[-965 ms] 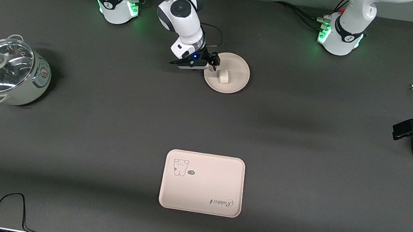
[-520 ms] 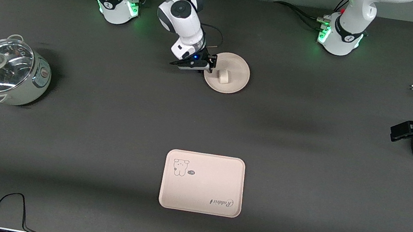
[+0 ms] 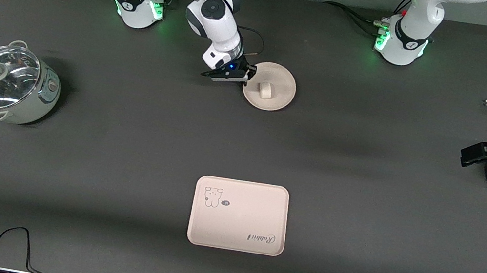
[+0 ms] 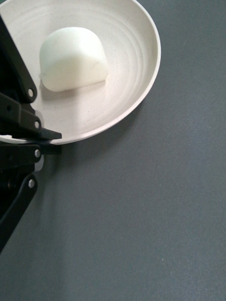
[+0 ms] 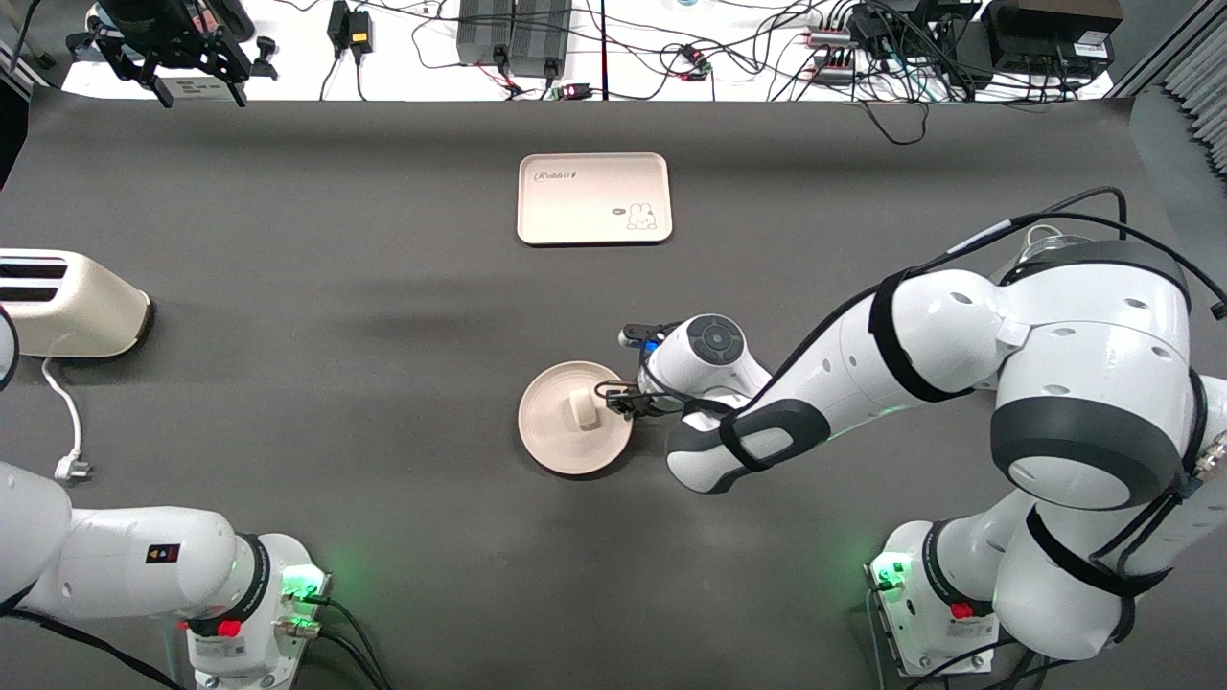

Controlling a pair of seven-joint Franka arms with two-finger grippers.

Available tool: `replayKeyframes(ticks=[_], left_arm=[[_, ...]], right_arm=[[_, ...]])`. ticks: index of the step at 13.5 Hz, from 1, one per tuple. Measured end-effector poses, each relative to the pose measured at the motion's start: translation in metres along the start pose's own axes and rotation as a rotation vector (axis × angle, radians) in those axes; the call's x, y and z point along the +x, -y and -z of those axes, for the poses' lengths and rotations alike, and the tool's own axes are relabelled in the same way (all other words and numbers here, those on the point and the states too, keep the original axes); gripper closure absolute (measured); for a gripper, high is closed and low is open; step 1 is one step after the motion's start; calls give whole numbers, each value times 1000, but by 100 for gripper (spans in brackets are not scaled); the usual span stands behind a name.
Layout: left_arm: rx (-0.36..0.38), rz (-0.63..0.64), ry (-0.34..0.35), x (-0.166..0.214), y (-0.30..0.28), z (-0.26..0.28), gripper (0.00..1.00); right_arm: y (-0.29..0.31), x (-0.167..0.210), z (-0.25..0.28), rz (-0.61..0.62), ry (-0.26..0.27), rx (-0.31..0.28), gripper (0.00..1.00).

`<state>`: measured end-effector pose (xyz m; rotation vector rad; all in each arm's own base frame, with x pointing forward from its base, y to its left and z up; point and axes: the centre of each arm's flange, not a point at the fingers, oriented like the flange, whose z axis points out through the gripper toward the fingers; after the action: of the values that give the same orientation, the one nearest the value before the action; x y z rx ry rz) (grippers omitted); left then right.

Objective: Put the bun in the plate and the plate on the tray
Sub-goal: 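Close the right gripper on the plate rim and lift the plate, then carry the plate with the right gripper and lower it onto the tray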

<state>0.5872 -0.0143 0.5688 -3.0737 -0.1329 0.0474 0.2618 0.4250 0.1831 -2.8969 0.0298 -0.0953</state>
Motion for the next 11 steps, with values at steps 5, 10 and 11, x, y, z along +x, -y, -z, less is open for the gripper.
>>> replayKeyframes(ticks=[5, 10, 11], left_arm=[[0, -1, 0, 0, 0, 0, 0], [0, -2, -1, 0, 0, 0, 0], [0, -2, -1, 0, 0, 0, 0]], right_arm=[[8, 40, 53, -51, -52, 48, 95], [21, 69, 134, -113, -88, 117, 95], [20, 79, 139, -130, -94, 122, 95]])
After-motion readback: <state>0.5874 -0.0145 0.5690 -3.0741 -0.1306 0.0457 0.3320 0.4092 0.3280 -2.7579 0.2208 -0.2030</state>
